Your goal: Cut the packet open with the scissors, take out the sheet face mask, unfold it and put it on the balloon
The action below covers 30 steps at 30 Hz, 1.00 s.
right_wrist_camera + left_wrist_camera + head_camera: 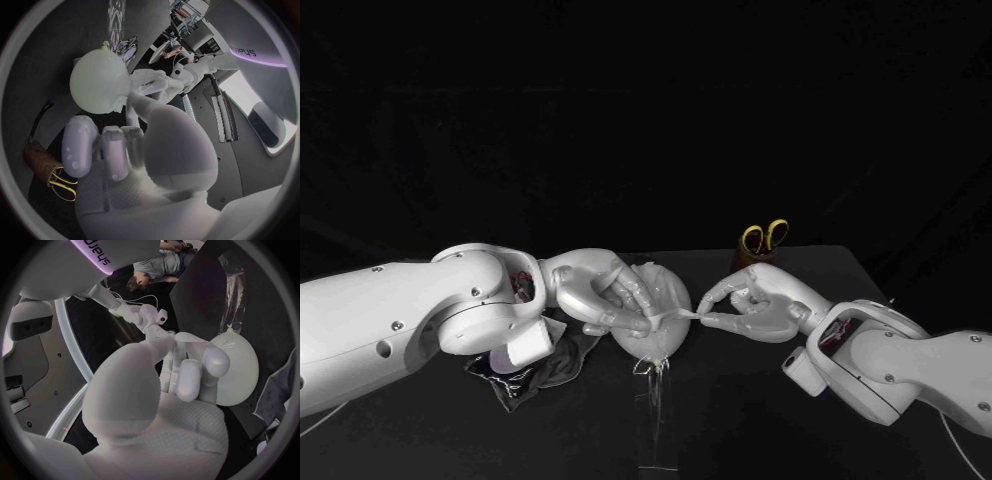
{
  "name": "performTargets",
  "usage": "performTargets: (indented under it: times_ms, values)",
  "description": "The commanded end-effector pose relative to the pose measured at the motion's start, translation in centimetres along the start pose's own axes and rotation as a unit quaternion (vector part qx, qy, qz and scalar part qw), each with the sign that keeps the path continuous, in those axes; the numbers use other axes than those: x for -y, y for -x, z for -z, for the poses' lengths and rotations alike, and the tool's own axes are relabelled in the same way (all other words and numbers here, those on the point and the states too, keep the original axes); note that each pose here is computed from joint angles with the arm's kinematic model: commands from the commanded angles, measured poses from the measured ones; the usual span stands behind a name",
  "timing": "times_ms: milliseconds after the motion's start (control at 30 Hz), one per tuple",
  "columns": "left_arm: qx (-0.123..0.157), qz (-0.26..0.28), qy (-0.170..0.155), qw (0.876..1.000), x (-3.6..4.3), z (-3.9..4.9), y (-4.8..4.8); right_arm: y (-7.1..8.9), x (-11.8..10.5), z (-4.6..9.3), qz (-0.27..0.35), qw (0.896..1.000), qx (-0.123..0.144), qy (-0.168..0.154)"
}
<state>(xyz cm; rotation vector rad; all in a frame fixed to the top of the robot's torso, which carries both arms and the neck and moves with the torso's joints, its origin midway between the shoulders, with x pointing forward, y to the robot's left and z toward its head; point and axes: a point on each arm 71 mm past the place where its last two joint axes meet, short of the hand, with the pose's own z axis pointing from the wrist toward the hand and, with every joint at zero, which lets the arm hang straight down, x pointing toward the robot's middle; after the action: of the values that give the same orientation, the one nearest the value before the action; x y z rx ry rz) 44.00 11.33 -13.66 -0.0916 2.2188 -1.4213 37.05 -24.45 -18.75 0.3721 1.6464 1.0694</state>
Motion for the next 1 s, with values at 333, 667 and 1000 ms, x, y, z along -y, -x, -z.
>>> performTargets:
  times_ms: [333, 667, 1000]
  values:
    - [0.014, -0.089, 0.046, 0.995, -1.61, -0.53, -0.72, -0.6, 0.8, -0.3, 0.025, 1.000, 0.017, -0.006]
    - [0.015, -0.103, 0.061, 0.993, -2.38, -0.55, -0.86, -0.6, 1.2, -0.5, 0.031, 0.999, 0.023, -0.012]
    - [0.005, -0.102, 0.062, 0.993, -2.65, -0.14, -1.08, -0.6, 1.7, -0.3, 0.036, 0.999, 0.010, -0.021]
